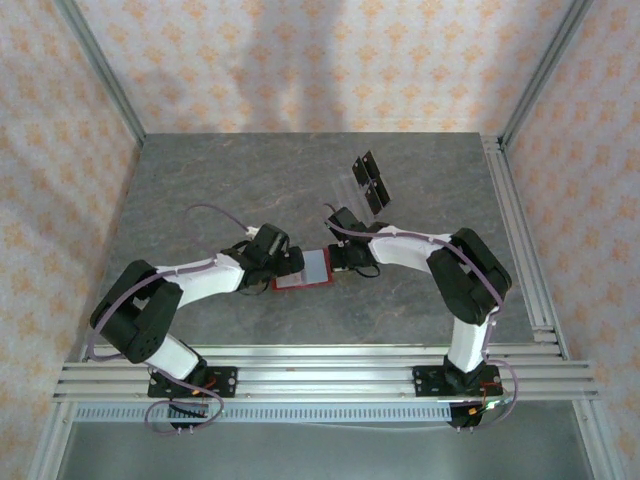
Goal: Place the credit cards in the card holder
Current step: Close the card holder at the center of the table.
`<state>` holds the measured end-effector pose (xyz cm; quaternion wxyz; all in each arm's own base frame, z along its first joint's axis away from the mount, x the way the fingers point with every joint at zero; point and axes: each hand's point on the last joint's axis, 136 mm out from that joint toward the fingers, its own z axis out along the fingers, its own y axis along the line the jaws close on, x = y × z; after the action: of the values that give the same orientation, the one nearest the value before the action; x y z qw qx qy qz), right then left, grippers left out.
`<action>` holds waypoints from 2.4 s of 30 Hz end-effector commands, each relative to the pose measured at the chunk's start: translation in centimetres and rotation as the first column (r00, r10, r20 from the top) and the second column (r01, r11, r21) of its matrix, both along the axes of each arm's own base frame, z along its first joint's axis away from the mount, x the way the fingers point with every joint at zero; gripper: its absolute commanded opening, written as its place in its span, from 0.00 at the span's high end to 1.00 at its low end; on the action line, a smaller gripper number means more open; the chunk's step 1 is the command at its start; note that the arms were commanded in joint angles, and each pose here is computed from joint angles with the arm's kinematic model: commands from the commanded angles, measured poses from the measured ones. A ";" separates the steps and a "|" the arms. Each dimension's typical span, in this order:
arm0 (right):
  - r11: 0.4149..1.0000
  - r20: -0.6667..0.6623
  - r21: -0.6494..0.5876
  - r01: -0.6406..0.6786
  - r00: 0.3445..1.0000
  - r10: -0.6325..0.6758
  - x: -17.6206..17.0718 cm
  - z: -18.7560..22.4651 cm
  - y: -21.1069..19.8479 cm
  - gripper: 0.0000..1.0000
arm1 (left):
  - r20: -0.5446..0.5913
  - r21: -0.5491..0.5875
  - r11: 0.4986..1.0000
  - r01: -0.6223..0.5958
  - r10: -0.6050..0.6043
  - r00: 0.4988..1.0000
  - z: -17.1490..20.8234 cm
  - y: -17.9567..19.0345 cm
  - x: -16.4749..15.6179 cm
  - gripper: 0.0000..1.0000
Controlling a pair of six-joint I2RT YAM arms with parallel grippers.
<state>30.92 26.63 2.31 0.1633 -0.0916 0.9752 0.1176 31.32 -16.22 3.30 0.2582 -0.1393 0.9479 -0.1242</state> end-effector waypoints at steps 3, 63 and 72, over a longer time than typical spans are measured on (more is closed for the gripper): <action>1.000 -0.019 -0.001 0.013 1.000 -0.013 -0.5 -0.5 -0.6 1.00 | 0.026 -0.036 0.999 0.023 -0.022 0.999 0.0 -0.8 0.7 0.00; 0.943 -0.059 0.275 0.185 0.983 -0.175 0.1 1.2 -1.9 0.99 | 0.344 -0.307 0.949 0.070 0.042 0.938 8.6 -12.9 0.6 0.00; 0.933 -0.073 0.292 0.212 0.977 -0.199 0.0 0.9 -2.4 0.99 | 0.360 -0.321 0.947 0.026 0.096 0.928 8.7 -11.9 0.1 0.00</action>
<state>30.68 24.10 2.29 0.1549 0.0316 0.9600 0.2311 31.03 -29.07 10.17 0.3784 -0.1485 0.8655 -0.2927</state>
